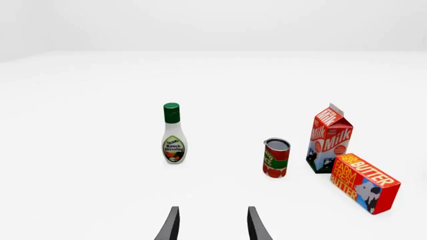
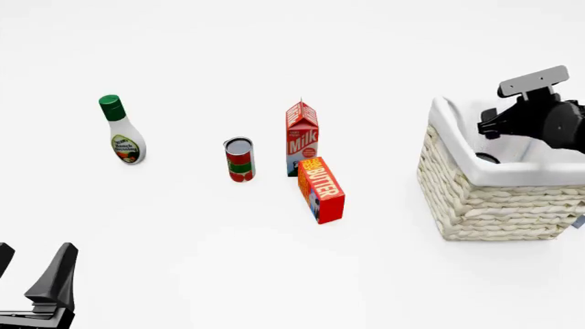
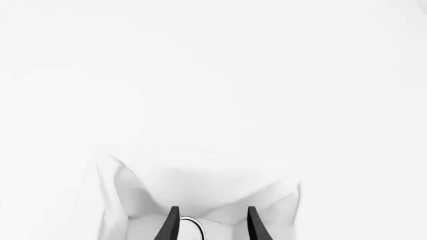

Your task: Pick the alphabet soup and place it in the basket.

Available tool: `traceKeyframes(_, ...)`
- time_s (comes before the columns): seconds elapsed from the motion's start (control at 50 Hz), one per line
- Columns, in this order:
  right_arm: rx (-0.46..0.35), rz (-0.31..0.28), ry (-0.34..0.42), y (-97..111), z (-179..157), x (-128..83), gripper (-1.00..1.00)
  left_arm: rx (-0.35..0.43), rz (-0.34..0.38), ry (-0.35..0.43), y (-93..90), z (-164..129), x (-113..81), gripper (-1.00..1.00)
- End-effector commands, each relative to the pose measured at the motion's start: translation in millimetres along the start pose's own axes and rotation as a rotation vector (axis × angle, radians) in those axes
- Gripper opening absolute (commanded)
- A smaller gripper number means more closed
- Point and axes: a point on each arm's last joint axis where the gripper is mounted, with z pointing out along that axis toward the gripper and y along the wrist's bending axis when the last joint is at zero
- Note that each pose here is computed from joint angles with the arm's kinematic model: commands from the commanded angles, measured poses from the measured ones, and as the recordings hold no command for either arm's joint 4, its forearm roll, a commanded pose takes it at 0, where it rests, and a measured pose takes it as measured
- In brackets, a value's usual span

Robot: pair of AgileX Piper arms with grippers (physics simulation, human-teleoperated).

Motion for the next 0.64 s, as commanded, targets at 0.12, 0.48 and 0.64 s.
traceKeyframes(0.12, 0.031, 0.059, -0.151, -6.2, -74.1, -39.2, 1.0, 0.0, 0.0, 0.0, 0.0, 0.0, 0.0, 1.0)
traceKeyframes(0.48, 0.081, 0.122, -0.38, -13.7, -233.8, -59.9, 1.0, 0.0, 0.0, 0.0, 0.0, 0.0, 0.0, 1.0)
traceKeyframes(0.64, 0.05, 0.175, -0.515, 2.6, -306.0, -32.1, 1.0, 0.0, 0.0, 0.0, 0.0, 0.0, 0.0, 1.0)
